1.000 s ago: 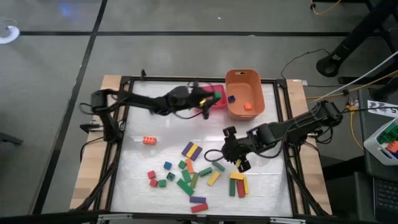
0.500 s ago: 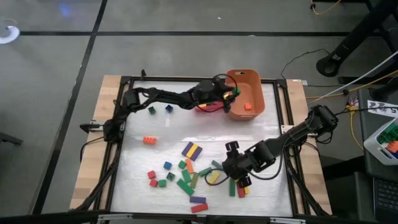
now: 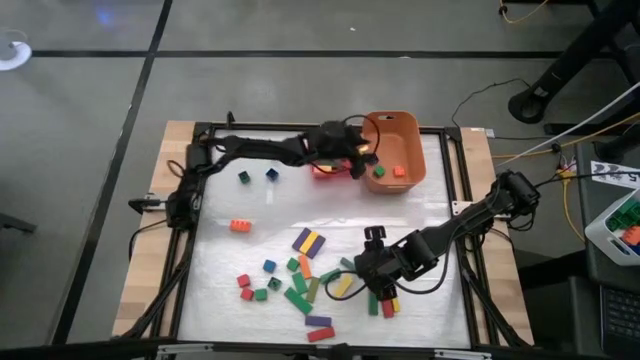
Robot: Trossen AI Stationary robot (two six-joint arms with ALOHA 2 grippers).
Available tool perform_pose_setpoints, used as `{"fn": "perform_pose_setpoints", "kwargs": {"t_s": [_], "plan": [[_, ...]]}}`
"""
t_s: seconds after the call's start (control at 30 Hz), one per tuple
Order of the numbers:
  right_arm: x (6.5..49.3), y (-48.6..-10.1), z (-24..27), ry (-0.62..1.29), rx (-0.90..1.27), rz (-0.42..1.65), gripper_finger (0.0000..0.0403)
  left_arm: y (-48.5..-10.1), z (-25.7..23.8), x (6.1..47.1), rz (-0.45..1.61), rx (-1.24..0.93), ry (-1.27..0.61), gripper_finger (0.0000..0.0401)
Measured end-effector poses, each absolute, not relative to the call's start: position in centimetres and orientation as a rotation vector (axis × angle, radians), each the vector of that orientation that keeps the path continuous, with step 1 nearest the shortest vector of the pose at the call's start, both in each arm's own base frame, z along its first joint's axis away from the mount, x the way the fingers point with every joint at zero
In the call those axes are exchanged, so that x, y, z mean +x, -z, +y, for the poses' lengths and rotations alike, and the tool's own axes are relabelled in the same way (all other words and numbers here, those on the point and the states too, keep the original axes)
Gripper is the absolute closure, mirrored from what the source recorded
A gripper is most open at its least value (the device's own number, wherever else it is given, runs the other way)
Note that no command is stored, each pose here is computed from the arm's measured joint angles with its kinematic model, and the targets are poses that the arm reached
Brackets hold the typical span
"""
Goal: Sort blocks by size
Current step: Put the large green block into the pink bin
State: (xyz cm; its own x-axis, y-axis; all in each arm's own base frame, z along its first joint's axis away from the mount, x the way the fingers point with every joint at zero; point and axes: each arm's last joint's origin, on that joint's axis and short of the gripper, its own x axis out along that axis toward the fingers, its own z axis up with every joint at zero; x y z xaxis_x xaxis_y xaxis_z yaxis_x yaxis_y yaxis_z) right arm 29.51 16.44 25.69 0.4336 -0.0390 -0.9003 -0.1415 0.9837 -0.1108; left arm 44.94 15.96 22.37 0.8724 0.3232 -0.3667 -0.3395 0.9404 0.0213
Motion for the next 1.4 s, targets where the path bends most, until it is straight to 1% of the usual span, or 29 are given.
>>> {"fn": "perform_pose_setpoints", "kwargs": {"t_s": [0.17, 0.23, 0.33, 0.47, 0.57, 0.73, 0.97, 1.2, 1.4], "plan": [[30.1, -25.0, 16.7, 0.004, -0.107, 1.104, 0.0182, -25.8, 15.1, 41.4, 0.572, 0.019, -0.312, 0.0197], [30.3, -24.4, 16.8, 0.047, -0.091, 1.120, 0.0182, -27.2, 14.4, 39.8, 0.597, 0.035, -0.295, 0.0198], [30.7, -23.6, 17.0, 0.081, -0.054, 1.126, 0.0182, -28.2, 13.0, 37.2, 0.626, 0.032, -0.247, 0.0198], [31.5, -22.8, 17.5, 0.085, -0.011, 1.102, 0.0182, -29.4, 11.0, 33.2, 0.598, 0.020, -0.216, 0.0198], [32.0, -22.4, 17.8, 0.078, 0.033, 1.080, 0.0182, -28.9, 9.4, 30.1, 0.598, 0.010, -0.205, 0.0198], [32.3, -21.2, 18.0, 0.120, 0.065, 1.115, 0.0182, -27.3, 6.7, 25.5, 0.592, -0.038, -0.181, 0.0196], [33.1, -19.0, 18.0, 0.155, 0.044, 1.153, 0.0182, -24.9, 3.5, 21.0, 0.584, -0.113, -0.121, 0.0197], [33.6, -17.8, 17.4, 0.191, 0.030, 1.182, 0.0182, -24.0, 1.0, 18.7, 0.551, -0.176, -0.044, 0.0198], [34.1, -16.7, 16.9, 0.216, 0.027, 1.210, 0.0182, -24.4, -0.9, 18.4, 0.533, -0.195, 0.044, 0.0196]]}}
